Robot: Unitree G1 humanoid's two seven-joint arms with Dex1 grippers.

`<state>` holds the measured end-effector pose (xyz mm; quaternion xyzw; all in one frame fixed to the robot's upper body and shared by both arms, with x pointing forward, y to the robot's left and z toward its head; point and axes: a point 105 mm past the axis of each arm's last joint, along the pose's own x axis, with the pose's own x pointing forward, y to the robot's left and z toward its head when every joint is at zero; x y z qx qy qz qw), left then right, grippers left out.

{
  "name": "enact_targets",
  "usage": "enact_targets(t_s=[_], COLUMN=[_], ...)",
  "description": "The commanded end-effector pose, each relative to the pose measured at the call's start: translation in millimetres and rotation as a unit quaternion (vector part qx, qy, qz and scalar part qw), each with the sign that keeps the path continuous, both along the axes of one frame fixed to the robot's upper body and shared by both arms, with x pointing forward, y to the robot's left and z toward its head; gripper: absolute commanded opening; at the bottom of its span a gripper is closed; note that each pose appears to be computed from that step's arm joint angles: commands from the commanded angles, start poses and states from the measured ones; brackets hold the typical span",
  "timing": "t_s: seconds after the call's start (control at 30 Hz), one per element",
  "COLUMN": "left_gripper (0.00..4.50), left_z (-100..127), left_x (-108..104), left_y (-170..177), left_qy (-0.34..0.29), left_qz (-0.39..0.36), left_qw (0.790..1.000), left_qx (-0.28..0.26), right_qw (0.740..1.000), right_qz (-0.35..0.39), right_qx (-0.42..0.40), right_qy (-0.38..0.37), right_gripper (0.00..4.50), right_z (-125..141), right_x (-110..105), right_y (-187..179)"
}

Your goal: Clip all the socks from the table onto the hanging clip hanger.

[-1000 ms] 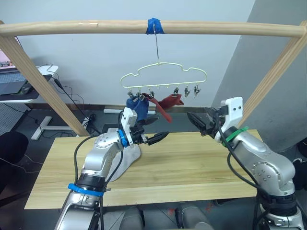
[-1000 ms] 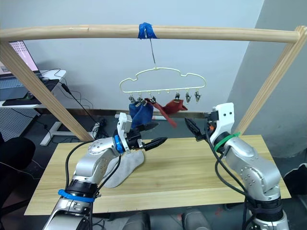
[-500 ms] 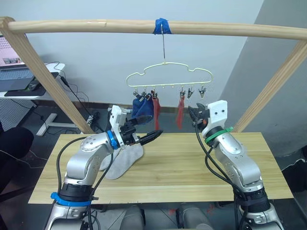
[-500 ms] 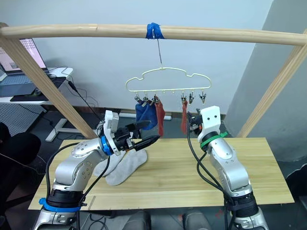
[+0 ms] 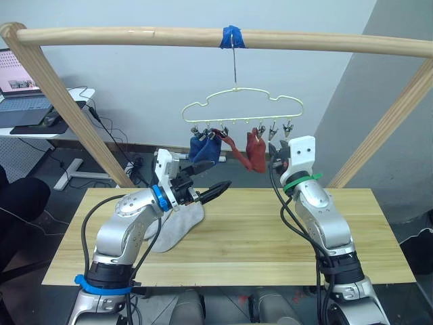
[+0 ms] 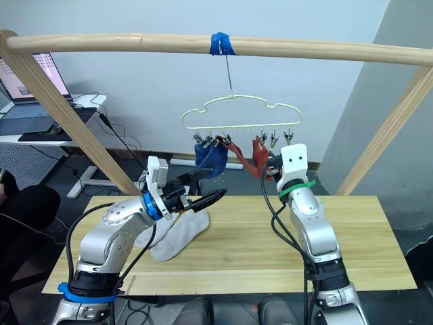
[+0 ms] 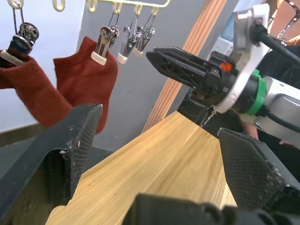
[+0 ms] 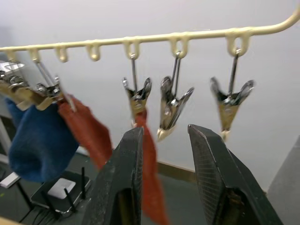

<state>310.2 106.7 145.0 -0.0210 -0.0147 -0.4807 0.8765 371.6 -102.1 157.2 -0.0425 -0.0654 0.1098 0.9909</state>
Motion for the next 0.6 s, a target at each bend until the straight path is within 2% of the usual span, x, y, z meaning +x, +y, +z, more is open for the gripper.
enact_targets(t_s=[0.03, 0.6], left_gripper=[4.5, 4.5], left_z=[13, 14], left_x=[-3, -2], left_y=[-4, -1], left_qy=[-0.033, -0.037], left_qz=[-0.006, 0.002], left_qw=[0.999, 0.999], left_qx=[-0.003, 0.001], right_qw=[0.999, 0.999], right_qz=[-0.016, -0.018], right_qx=[0.008, 0.021], right_qy=[-0.033, -0.023], right_gripper=[1.56, 1.56], right_z=[18, 17], right_x=[4, 20], right_y=[-3, 5])
